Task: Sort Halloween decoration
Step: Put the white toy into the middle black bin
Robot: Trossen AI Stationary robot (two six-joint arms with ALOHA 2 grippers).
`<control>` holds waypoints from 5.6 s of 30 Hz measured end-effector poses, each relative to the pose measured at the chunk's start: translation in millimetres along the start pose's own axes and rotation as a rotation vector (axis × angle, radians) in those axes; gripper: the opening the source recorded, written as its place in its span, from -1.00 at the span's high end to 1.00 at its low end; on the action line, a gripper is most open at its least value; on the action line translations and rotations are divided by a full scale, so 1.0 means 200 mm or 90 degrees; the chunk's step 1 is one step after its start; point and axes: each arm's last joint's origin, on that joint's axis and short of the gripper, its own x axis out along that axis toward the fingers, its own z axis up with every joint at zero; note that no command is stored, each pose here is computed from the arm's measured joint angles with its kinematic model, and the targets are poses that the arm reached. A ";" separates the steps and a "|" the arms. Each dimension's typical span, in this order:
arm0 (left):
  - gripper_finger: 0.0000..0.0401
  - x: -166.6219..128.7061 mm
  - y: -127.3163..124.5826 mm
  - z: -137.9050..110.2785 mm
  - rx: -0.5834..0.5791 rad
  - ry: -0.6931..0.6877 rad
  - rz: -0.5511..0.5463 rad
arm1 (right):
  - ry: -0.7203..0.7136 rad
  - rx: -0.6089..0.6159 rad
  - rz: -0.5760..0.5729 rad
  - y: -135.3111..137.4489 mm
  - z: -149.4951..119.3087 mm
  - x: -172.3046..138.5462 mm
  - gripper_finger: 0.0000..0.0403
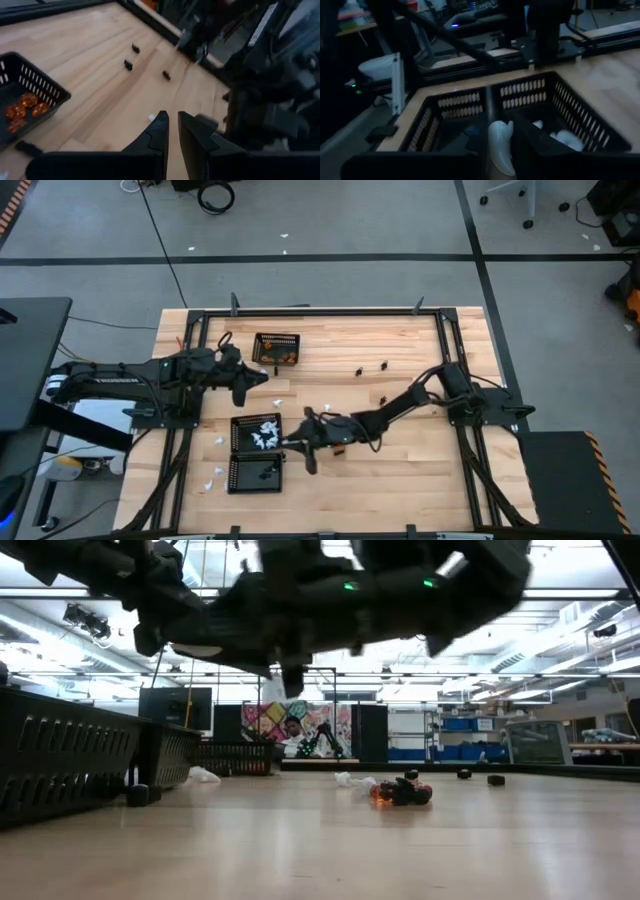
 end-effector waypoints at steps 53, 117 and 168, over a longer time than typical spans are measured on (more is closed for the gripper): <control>0.75 -0.19 -0.08 0.09 -0.012 0.051 -0.088 | 0.168 -0.056 0.072 -0.30 0.16 0.31 0.03; 0.75 -0.13 -0.01 0.07 -0.005 0.012 0.129 | 0.085 -0.090 0.007 -0.68 -0.48 -0.54 0.72; 0.75 -0.16 0.04 -0.02 -0.047 0.142 0.180 | 0.074 -0.136 0.168 -0.35 0.15 0.22 0.74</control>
